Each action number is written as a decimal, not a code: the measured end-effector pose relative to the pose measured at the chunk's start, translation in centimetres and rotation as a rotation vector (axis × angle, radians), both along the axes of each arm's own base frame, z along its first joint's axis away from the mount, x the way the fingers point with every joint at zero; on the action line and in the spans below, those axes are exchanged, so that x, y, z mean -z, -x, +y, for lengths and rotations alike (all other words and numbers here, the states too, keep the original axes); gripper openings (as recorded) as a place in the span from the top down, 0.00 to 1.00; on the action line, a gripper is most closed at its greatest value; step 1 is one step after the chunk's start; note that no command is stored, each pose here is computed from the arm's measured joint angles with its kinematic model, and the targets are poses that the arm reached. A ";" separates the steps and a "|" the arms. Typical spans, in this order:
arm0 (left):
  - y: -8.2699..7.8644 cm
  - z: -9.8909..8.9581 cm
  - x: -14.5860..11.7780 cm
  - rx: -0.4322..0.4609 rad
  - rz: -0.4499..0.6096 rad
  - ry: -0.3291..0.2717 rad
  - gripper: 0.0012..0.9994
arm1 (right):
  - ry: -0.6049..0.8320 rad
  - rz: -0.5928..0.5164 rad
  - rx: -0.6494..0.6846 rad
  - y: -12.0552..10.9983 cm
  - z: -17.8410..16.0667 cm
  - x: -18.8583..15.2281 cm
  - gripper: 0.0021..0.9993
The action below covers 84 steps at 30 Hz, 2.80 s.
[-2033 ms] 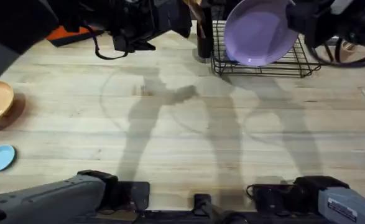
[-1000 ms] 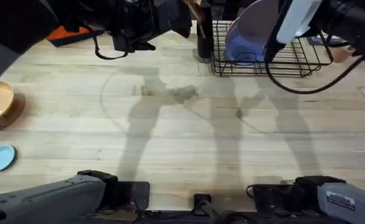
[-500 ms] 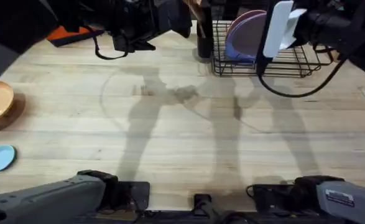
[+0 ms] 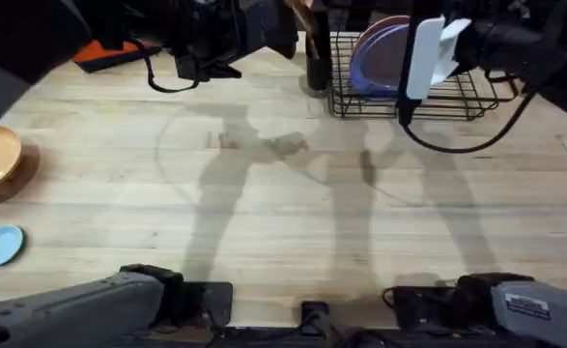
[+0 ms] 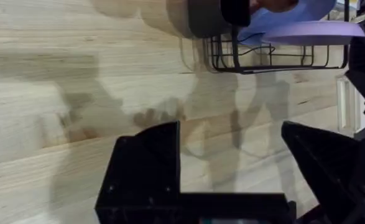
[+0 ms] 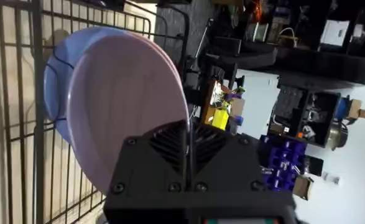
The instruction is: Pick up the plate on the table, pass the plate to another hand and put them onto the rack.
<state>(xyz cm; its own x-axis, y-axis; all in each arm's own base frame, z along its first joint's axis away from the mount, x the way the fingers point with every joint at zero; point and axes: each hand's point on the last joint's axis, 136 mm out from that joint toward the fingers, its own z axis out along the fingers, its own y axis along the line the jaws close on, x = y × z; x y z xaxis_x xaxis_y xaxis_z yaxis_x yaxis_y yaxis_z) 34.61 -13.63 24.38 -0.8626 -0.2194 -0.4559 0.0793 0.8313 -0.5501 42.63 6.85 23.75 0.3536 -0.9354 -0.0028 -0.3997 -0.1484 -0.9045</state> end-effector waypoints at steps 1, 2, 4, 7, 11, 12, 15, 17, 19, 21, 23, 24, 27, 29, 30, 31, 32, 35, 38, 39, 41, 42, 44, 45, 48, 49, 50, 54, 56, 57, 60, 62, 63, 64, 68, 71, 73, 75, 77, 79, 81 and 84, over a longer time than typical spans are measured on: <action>0.0 0.0 0.0 0.000 0.000 0.000 0.01 | 0.004 0.004 -0.002 -0.1 0.0 0.2 0.97; 0.0 0.0 0.0 0.000 0.000 0.000 0.01 | 0.008 0.009 -0.004 -0.2 0.0 0.5 0.97; 0.0 0.0 0.0 0.000 0.000 0.000 0.01 | 0.015 0.019 -0.007 -0.3 0.0 1.0 0.97; 0.0 0.0 0.0 0.000 0.000 0.000 0.01 | 0.021 0.033 -0.010 -0.5 0.0 1.7 0.97; 0.0 0.0 0.0 0.000 0.000 0.000 0.01 | 0.025 0.042 -0.012 -0.7 0.0 2.2 0.97; 0.0 0.0 0.0 0.000 0.000 0.000 0.01 | 0.028 0.044 -0.014 -0.7 0.0 2.3 0.97; 0.0 0.0 0.0 0.000 0.000 0.000 0.01 | 0.031 0.049 -0.015 -0.8 0.0 2.6 0.97; 0.0 0.0 0.0 0.000 0.000 0.000 0.01 | 0.034 0.111 -0.017 -0.7 0.0 4.6 0.97; 0.0 0.0 0.0 0.000 0.000 0.000 0.01 | 0.036 0.126 -0.025 -0.8 0.2 5.1 0.97; 0.0 0.0 0.0 0.000 0.000 0.000 0.01 | 0.039 0.128 -0.027 -1.0 0.2 5.1 0.97; 0.0 0.0 0.0 0.000 0.000 0.000 0.01 | 0.041 0.130 -0.029 -1.0 0.2 5.2 0.97; 0.0 0.0 0.0 0.000 0.000 0.000 0.01 | 0.042 0.130 -0.029 -1.0 0.2 5.1 0.97; 0.0 0.0 0.0 0.000 0.000 0.000 0.01 | 0.042 0.131 -0.028 -1.1 0.2 5.1 0.97; 0.0 0.0 0.0 0.000 0.000 0.000 0.01 | 0.043 0.143 -0.028 -0.9 0.2 5.4 0.76; 0.0 0.0 0.0 0.000 0.000 0.000 0.01 | 0.044 0.156 -0.028 -0.8 0.2 5.7 0.61; 0.0 0.0 0.0 0.000 0.000 0.000 0.01 | 0.044 0.174 -0.028 -0.9 0.2 6.4 0.18; 0.0 0.0 0.0 0.000 0.000 0.000 0.01 | 0.047 0.176 -0.030 -0.9 0.2 6.5 0.05; 0.0 0.0 0.0 0.000 0.000 0.000 0.01 | 0.047 0.178 -0.030 -0.9 0.2 6.5 0.00; 0.0 0.0 0.0 0.000 0.000 0.000 0.01 | 0.048 0.178 -0.030 -0.9 0.2 6.5 0.00; 0.0 0.0 0.0 0.000 0.000 0.000 0.01 | 0.047 0.178 -0.030 -0.9 0.2 6.5 0.00; 0.0 0.0 0.0 0.000 0.000 0.000 0.01 | 0.048 0.178 -0.030 -0.9 0.2 6.5 0.00; 0.0 0.0 0.0 0.000 0.000 0.000 0.01 | 0.048 0.178 -0.030 -0.9 0.2 6.5 0.00; 0.0 0.0 0.0 0.000 0.000 0.000 0.01 | 0.048 0.180 -0.030 -0.8 0.2 6.6 0.00; 0.0 0.0 0.0 0.000 0.000 0.000 0.01 | 0.048 0.182 -0.030 -0.8 0.2 6.6 0.00; 0.0 0.0 0.0 0.000 0.000 0.000 0.01 | 0.049 0.210 -0.030 -0.4 0.2 7.1 0.00; 0.0 0.0 0.0 0.000 0.000 0.000 0.01 | 0.049 0.226 -0.031 -0.1 0.1 7.4 0.00; 0.0 0.0 0.0 0.000 0.000 0.000 0.01 | 0.047 0.230 -0.028 -0.1 0.1 7.5 0.00; 0.0 0.0 0.0 0.000 0.000 0.000 0.01 | -0.037 0.270 0.027 0.3 0.4 7.3 0.00; 0.0 0.0 0.0 0.002 -0.002 -0.002 0.01 | -0.105 0.291 0.060 0.5 1.0 6.9 0.00; 0.0 0.0 0.0 0.005 -0.004 -0.004 0.01 | -0.144 0.297 0.077 0.6 1.3 6.5 0.00; 0.0 0.0 0.0 0.019 -0.014 -0.013 0.01 | -0.264 0.308 0.130 1.2 2.2 4.7 0.00; 0.0 0.0 0.0 0.029 -0.021 -0.021 0.00 | -0.334 0.317 0.173 1.8 2.4 3.6 0.00; 0.0 0.0 0.0 0.036 -0.026 -0.026 0.00 | -0.369 0.328 0.198 2.2 2.5 3.1 0.00; 0.0 0.1 0.0 0.040 -0.031 -0.033 0.00 | -0.398 0.341 0.226 2.7 2.5 2.8 0.00; -0.1 0.9 -0.5 0.042 -0.085 -0.099 0.00 | -0.569 0.445 0.426 5.8 1.8 2.1 0.00; 0.4 1.5 -2.1 0.039 -0.152 -0.130 0.00 | -0.693 0.478 0.527 7.2 1.4 1.1 0.00; 1.0 2.0 -3.5 0.034 -0.205 -0.147 0.00 | -0.791 0.495 0.593 8.2 1.1 0.3 0.00; 2.4 2.7 -5.7 0.027 -0.278 -0.170 0.00 | -0.995 0.534 0.716 10.5 0.6 -1.2 0.00; 3.2 3.1 -6.3 0.020 -0.292 -0.184 0.00 | -1.086 0.559 0.772 11.7 0.3 -1.7 0.00; 4.1 3.5 -6.6 0.013 -0.291 -0.199 0.00 | -1.172 0.582 0.824 12.7 0.2 -2.0 0.00; 5.1 4.0 -6.7 0.003 -0.286 -0.216 0.00 | -1.258 0.603 0.874 13.7 0.0 -2.4 0.00; 6.5 4.6 -7.0 -0.010 -0.285 -0.234 0.00 | -1.356 0.628 0.936 14.8 -0.2 -2.7 0.00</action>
<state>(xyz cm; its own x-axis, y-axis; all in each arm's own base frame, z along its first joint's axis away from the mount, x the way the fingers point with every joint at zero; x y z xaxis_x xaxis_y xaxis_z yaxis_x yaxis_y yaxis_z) 28.09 -8.99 31.37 -0.6920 -0.0888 -0.7164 0.1933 0.9334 -0.3024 27.82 6.61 26.43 -0.6108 -0.0283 -0.7913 -0.2074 0.9702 0.1254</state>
